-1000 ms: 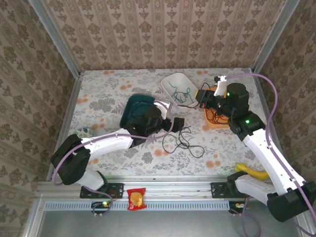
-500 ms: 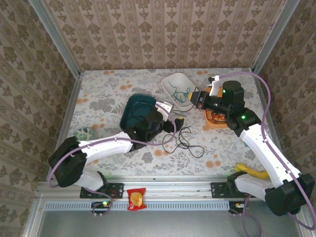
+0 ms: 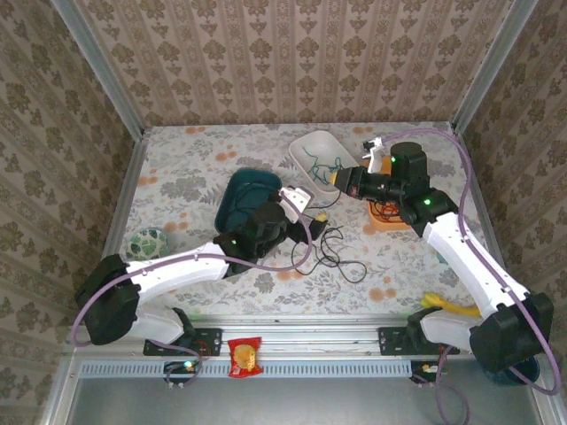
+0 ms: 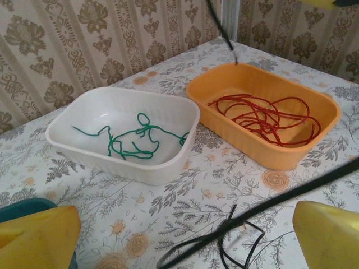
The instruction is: Untangle the cables
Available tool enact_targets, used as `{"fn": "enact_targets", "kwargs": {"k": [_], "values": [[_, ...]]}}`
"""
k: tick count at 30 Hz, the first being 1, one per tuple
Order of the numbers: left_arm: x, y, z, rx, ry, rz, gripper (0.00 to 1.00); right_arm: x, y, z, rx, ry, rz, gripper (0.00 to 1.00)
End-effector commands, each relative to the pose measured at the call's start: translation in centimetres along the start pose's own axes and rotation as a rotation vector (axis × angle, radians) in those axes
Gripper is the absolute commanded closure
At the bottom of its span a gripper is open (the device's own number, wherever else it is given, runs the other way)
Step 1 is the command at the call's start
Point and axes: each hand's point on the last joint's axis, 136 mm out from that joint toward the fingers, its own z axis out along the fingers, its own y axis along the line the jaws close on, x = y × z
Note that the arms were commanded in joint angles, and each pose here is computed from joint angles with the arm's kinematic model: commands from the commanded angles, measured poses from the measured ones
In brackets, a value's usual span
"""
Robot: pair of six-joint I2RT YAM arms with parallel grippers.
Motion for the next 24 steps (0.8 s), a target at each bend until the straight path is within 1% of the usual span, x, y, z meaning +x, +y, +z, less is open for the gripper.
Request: {"fn": "enact_targets", "kwargs": {"k": [1, 4, 5, 7, 10, 11, 12, 13, 14, 15, 16, 18, 19, 20, 21, 24], "values": [[-2.1, -0.8, 0.8, 0.021, -0.041, 0.050, 0.03, 0.2, 2.2, -0.1, -0.111, 0.045, 0.014, 1.00], [-2.9, -0.8, 1.6, 0.017, -0.061, 0.043, 0.05, 0.8, 2.2, 0.1, -0.127, 0.083, 0.031, 1.00], [-3.2, -0.9, 1.9, 0.021, -0.061, 0.036, 0.11, 1.0, 2.1, 0.2, -0.125, 0.092, 0.032, 1.00], [-3.5, -1.2, 2.2, 0.040, -0.061, 0.019, 0.26, 1.1, 1.7, 0.2, -0.103, 0.094, 0.035, 1.00], [-3.8, -1.7, 1.9, 0.077, -0.079, -0.029, 0.69, 1.1, 0.4, 0.3, -0.053, 0.087, 0.054, 1.00], [-3.9, -1.6, 1.6, 0.081, -0.088, -0.060, 0.87, 1.1, -0.3, 0.4, -0.030, 0.082, 0.069, 1.00], [-4.0, -1.4, 1.3, 0.083, -0.098, -0.093, 0.98, 1.0, -1.0, 0.4, -0.002, 0.073, 0.084, 1.00], [-4.0, -0.9, 1.0, 0.076, -0.107, -0.142, 1.00, 0.9, -2.0, 0.5, 0.030, 0.064, 0.105, 1.00], [-4.0, -0.2, 0.6, 0.067, -0.118, -0.199, 1.00, 0.9, -2.8, 0.5, 0.057, 0.056, 0.124, 1.00], [-3.8, 0.6, 0.3, 0.052, -0.122, -0.250, 1.00, 0.9, -3.5, 0.6, 0.081, 0.050, 0.143, 0.97], [-3.6, 1.7, -0.1, 0.024, -0.130, -0.312, 1.00, 0.7, -4.3, 0.6, 0.105, 0.039, 0.162, 0.91], [-2.6, 4.1, -0.8, -0.044, -0.124, -0.408, 1.00, 0.6, -5.3, 0.6, 0.138, 0.025, 0.181, 0.63], [-1.9, 5.4, -1.2, -0.090, -0.115, -0.447, 1.00, 0.4, -5.7, 0.5, 0.158, 0.012, 0.187, 0.54], [-1.4, 6.7, -1.7, -0.134, -0.110, -0.471, 1.00, 0.2, -6.2, 0.4, 0.180, -0.004, 0.187, 0.49], [-0.8, 7.9, -2.2, -0.173, -0.106, -0.478, 1.00, -0.1, -6.5, 0.2, 0.199, -0.022, 0.188, 0.44], [0.6, 11.3, -3.8, -0.294, -0.069, -0.472, 1.00, -0.4, -7.4, -0.4, 0.248, -0.059, 0.186, 0.41]]}}
